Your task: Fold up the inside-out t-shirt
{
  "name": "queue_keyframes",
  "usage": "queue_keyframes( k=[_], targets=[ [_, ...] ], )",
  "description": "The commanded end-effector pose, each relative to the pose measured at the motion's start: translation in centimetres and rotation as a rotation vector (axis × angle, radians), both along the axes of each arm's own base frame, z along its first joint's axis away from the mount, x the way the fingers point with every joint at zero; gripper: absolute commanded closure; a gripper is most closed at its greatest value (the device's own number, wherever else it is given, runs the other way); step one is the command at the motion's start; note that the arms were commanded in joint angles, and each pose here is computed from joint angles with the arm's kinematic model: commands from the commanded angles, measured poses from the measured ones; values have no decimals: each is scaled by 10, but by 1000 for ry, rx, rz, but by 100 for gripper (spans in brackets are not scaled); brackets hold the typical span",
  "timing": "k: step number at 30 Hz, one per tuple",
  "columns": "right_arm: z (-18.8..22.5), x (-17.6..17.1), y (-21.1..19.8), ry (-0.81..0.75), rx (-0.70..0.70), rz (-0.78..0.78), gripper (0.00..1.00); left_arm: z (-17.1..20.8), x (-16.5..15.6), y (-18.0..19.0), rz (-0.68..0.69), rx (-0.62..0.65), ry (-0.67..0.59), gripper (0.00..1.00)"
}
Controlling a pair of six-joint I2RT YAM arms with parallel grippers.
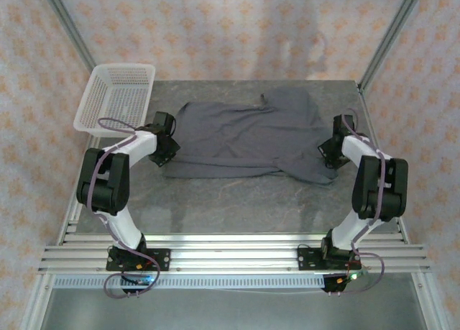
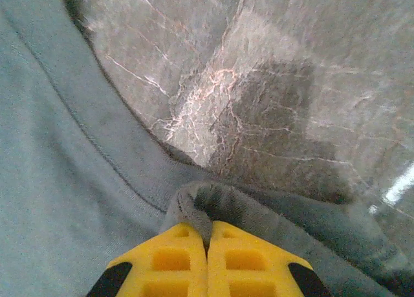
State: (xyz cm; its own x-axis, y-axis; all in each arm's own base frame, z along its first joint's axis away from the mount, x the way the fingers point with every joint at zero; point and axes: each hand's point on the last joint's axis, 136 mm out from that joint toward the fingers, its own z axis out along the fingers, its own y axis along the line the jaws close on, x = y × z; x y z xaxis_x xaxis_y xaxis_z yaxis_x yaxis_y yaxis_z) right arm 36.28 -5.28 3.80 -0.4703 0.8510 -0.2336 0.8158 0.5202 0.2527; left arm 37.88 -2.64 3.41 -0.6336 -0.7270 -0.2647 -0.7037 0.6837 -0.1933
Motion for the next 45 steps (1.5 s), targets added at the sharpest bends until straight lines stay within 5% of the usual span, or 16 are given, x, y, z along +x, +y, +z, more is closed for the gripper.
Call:
queue_keyframes(
  k=[1, 9, 14, 22, 25, 29, 31, 37, 43, 45],
  targets=[
    [8, 12, 0, -9, 2, 38, 88, 2, 4, 9, 23, 18, -27, 95],
    [81, -47, -20, -53, -163, -14, 64, 96, 10, 16, -97, 103, -226, 60],
    [66, -107, -22, 1, -193, -71, 52, 130, 0, -14, -239, -13, -339, 45],
    [22, -103, 9, 80, -19, 24, 52, 140, -15, -64, -455, -120, -371, 31],
    [15, -92, 9, 71, -14, 27, 52, 137, -17, -73, -483, -122, -359, 29],
    [22, -77, 8, 56, -13, 46, 90, 130, -18, -75, -487, -118, -341, 30],
    [36, -64, 13, -2, 14, 65, 100, 129, -19, -74, -477, -117, -340, 29],
    [105, 21, 45, -287, 123, 115, 100, 129, -16, -74, -465, -116, -346, 30],
    [126, 130, 41, -354, 98, 104, 100, 131, -14, -77, -466, -114, -361, 30],
    [115, 155, 40, -335, 95, 107, 85, 131, -16, -76, -462, -109, -360, 30]
  ],
)
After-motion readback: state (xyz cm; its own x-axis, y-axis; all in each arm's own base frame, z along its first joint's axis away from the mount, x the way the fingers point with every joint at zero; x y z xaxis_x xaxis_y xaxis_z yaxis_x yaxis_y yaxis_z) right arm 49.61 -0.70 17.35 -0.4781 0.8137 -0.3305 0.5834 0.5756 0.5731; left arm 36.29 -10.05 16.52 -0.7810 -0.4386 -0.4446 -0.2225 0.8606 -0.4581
